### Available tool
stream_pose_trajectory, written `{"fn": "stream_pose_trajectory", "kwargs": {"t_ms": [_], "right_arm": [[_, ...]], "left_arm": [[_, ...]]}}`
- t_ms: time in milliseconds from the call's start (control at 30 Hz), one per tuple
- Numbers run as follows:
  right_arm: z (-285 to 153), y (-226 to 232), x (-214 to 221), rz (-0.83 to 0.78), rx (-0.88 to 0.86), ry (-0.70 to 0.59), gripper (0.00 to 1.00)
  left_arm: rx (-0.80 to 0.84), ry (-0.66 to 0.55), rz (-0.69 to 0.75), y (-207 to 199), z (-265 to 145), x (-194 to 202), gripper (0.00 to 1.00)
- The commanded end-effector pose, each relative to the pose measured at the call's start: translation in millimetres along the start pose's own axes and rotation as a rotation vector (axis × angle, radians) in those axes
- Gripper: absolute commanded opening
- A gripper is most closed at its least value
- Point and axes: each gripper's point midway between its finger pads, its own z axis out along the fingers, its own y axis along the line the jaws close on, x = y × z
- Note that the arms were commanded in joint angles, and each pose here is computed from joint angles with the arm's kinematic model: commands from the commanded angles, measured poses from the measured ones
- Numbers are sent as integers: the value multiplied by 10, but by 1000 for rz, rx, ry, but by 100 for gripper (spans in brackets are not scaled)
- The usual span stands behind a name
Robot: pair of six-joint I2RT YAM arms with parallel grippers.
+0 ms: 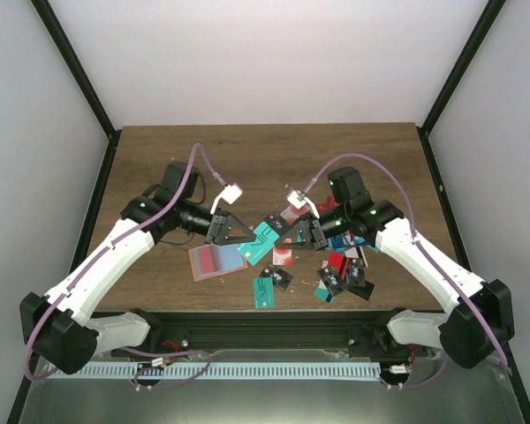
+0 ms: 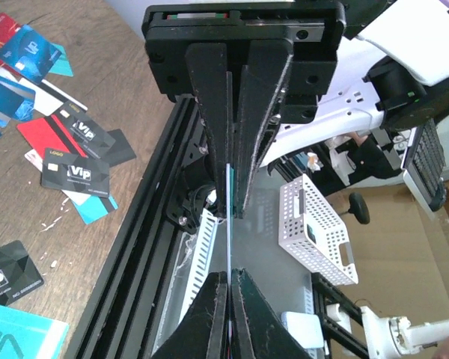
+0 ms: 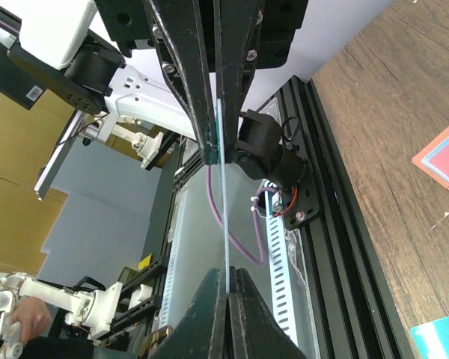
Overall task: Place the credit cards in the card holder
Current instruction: Insert the credit card into the card holder.
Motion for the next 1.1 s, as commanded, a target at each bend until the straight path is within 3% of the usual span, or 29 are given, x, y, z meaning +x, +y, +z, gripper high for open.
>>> {"fn": "stream_pose_trajectory", "kwargs": {"t_ms": [0,100,133,233,367,533,733,1067], "right_arm": [[5,93,-124,-56,-3,-1,5],[8,-116,-134,-20,97,-8,26],[5,-263,-130,7,160,-14,39],[33,-577,-101,102,235,-30,47],[177,-843,-145,174,255,-70,47],[518,-1015,-218,196,277,-49,46],[778,-1531,-171,335,397,-42,40],[1139,-2043,-307,409,416,6,35]], "left_arm": [[-34,10,9,62,15,41,4],[-189,-7,-45,340,-22,33,4],[-264,-22,-84,484,-63,30,4],[-405,-95,-211,824,-217,66,4],[-515,-191,-339,1153,-401,204,4],[-627,-230,-520,1580,-571,495,4],[-721,-223,-657,1984,-611,738,4],[-815,-204,-773,2345,-625,1107,4]]}}
